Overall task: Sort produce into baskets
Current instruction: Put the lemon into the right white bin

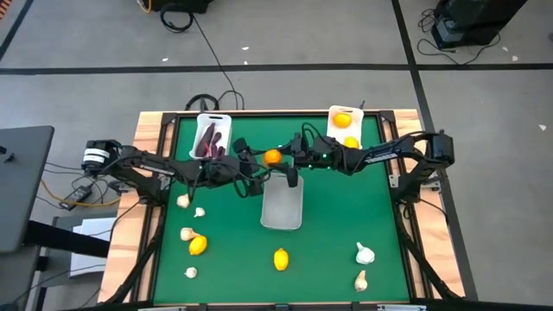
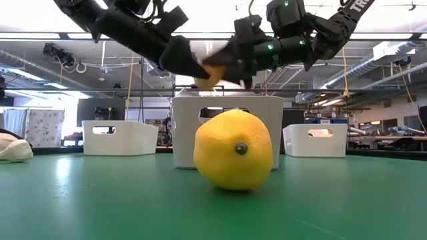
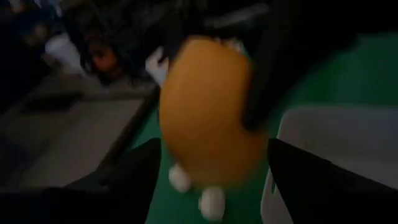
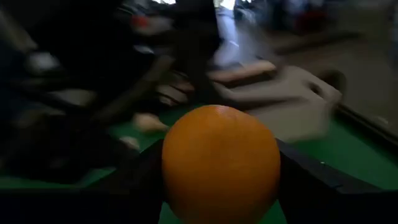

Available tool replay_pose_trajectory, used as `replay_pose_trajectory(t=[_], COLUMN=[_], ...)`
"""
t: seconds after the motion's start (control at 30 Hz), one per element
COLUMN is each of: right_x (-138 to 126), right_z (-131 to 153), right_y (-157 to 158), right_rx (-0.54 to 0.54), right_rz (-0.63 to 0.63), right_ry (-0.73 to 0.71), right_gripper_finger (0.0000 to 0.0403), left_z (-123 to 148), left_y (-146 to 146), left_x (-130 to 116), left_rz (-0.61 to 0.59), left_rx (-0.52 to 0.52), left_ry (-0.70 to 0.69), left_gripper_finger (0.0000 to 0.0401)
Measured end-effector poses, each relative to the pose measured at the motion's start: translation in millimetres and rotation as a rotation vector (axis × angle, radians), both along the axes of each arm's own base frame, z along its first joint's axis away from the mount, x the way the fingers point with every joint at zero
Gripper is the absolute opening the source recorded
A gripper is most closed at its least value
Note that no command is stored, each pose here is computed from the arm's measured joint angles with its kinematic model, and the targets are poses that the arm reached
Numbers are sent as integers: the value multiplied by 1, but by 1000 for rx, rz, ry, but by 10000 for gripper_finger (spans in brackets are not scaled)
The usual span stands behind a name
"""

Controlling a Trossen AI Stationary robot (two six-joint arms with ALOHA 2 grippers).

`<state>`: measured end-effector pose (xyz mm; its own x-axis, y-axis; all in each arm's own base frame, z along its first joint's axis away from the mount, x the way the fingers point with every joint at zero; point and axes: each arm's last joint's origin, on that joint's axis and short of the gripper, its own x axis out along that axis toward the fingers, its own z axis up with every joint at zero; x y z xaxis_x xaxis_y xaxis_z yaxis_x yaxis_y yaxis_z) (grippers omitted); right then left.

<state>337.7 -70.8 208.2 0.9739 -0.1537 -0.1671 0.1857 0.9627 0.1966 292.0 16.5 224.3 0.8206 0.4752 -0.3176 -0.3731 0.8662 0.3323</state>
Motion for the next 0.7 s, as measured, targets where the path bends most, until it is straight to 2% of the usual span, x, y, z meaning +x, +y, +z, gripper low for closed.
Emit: replay_pose_trajectory(t=[0.2, 0.37, 0.53, 0.7], right_x=[-32, -72, -97, -112], right_z=[20, 31, 27, 15], right_y=[-12, -18, -30, -48], right_rx=[-49, -88, -39, 25], right_rz=[-268, -541, -665, -800], right_ry=[208, 427, 585, 696], right_gripper_finger=[251, 251, 273, 273], left_z=[-1, -6, -10, -9], left_y=[1, -4, -10, -13], left_x=[-15, -23, -25, -24], left_rz=[73, 66, 79, 68], left_rx=[-97, -219, -273, -277], left_ry=[245, 387, 382, 362], left_gripper_finger=[361, 375, 368, 361])
